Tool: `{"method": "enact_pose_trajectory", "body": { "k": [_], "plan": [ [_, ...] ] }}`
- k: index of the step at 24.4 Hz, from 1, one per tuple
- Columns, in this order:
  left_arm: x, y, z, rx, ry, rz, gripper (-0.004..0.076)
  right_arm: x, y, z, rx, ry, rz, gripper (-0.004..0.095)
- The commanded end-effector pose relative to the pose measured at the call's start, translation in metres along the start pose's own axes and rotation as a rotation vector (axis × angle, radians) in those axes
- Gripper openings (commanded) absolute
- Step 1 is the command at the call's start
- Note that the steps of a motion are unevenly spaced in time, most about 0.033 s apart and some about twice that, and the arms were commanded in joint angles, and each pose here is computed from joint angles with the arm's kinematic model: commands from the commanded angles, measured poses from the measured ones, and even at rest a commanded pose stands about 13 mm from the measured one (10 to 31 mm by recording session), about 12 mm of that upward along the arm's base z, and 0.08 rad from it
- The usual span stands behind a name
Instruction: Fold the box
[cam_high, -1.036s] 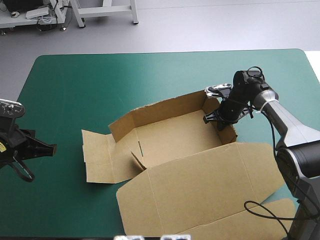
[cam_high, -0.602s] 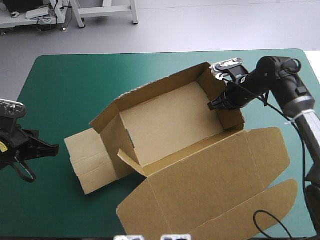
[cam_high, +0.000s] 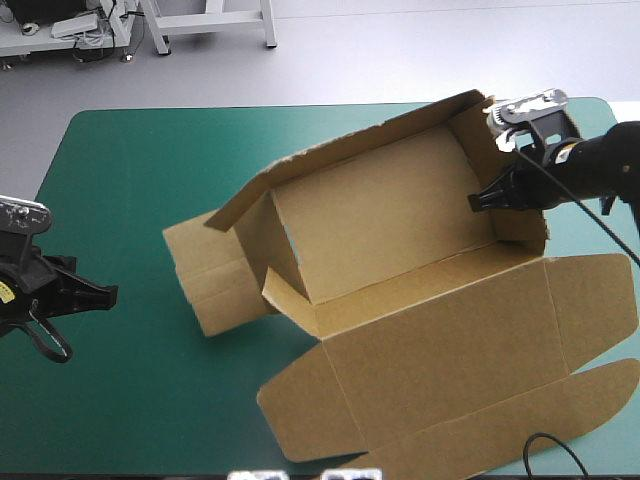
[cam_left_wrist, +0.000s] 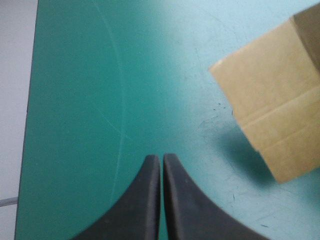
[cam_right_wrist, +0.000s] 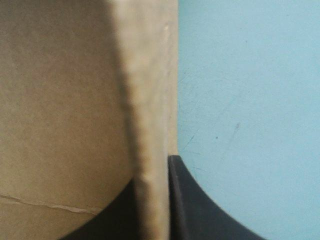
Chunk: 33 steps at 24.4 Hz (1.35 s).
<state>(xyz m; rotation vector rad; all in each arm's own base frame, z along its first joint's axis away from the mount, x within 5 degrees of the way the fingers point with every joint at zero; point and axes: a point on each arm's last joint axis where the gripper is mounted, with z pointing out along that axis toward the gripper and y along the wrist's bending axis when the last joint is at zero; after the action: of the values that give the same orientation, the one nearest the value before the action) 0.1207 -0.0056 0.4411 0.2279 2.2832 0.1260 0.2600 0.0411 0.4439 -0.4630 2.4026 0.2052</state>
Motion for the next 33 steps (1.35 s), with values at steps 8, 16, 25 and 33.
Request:
{"method": "enact_pose_trajectory", "body": {
  "k": [8, 16, 25, 33],
  "plan": [
    [-0.019, 0.002, 0.043, -0.064, -0.091, 0.068, 0.0014, 0.000, -0.027, -0.040, -0.099, -0.203, 0.120, -0.0018],
    [-0.012, 0.012, 0.092, 0.152, -0.086, -0.051, 0.0015, 0.000, -0.027, -0.039, -0.098, -0.202, 0.105, -0.0018],
    [0.004, 0.052, 0.100, 0.534, -0.148, -0.281, 0.0015, -0.001, -0.026, -0.040, -0.117, -0.212, 0.109, -0.0019],
    [0.038, 0.067, 0.132, 0.470, -0.300, -0.395, 0.0015, -0.004, -0.020, -0.041, -0.187, -0.249, 0.120, -0.0018]
  ]
}}
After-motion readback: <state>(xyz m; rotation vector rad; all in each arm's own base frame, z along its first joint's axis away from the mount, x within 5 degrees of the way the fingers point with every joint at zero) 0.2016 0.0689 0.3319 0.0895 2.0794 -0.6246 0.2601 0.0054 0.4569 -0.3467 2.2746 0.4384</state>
